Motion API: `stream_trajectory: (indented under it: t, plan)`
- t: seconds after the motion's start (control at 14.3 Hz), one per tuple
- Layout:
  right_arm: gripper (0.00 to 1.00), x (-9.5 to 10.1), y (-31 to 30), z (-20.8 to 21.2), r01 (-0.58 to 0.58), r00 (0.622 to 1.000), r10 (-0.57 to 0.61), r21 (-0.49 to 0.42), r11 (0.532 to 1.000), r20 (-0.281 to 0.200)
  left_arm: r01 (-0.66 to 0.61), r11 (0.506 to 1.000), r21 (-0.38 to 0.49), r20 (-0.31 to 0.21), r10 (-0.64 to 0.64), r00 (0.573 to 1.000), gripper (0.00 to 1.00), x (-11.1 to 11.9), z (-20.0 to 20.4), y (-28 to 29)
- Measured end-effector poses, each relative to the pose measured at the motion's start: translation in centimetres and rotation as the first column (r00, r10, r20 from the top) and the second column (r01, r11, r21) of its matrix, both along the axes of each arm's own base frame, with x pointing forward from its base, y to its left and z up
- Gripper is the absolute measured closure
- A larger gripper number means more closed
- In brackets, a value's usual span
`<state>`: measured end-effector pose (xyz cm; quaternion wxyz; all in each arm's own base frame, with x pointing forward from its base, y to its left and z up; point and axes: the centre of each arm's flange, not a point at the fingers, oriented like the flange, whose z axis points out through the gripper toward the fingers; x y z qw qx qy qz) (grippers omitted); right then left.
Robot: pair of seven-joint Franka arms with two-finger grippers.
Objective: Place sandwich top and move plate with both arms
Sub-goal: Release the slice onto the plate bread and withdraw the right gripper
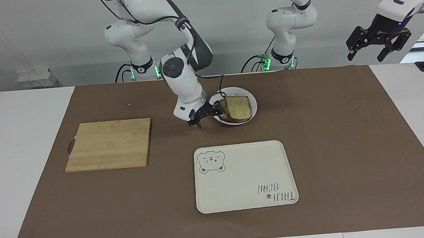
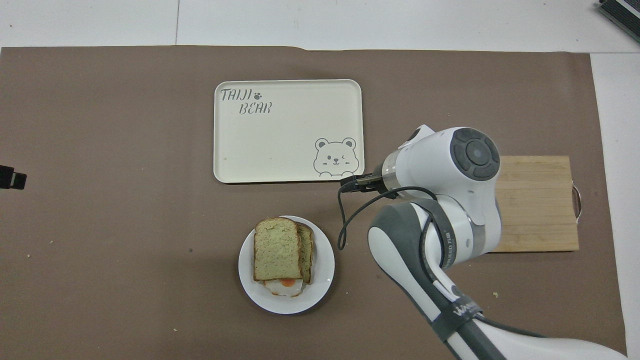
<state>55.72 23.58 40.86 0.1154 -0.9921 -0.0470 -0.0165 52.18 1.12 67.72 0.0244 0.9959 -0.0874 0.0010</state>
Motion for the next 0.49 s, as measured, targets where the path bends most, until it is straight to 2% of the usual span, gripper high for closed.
stream_trajectory:
  t: [0.21, 0.35, 0.49]
  plan:
    - [0.0, 0.2, -4.1, 3.1, 0.012, 1.0, -0.012, -0.05, 0.999, -0.004, -0.009, 1.0, -0.001, -0.034, 0.009, 0.999, 0.0, -0.5, -0.1, 0.5]
    - [0.0, 0.3, -6.2, 4.8, 0.03, 0.999, -0.032, -0.056, 0.998, -0.032, -0.007, 1.0, -0.004, -0.043, 0.007, 0.999, 0.0, -0.8, -0.3, 0.4]
    - [0.0, 0.3, -7.9, 6.3, 0.041, 0.997, -0.046, -0.066, 0.997, -0.069, 0.0, 0.998, -0.057, -0.056, -0.003, 0.998, 0.0, -0.9, -1.0, -0.3]
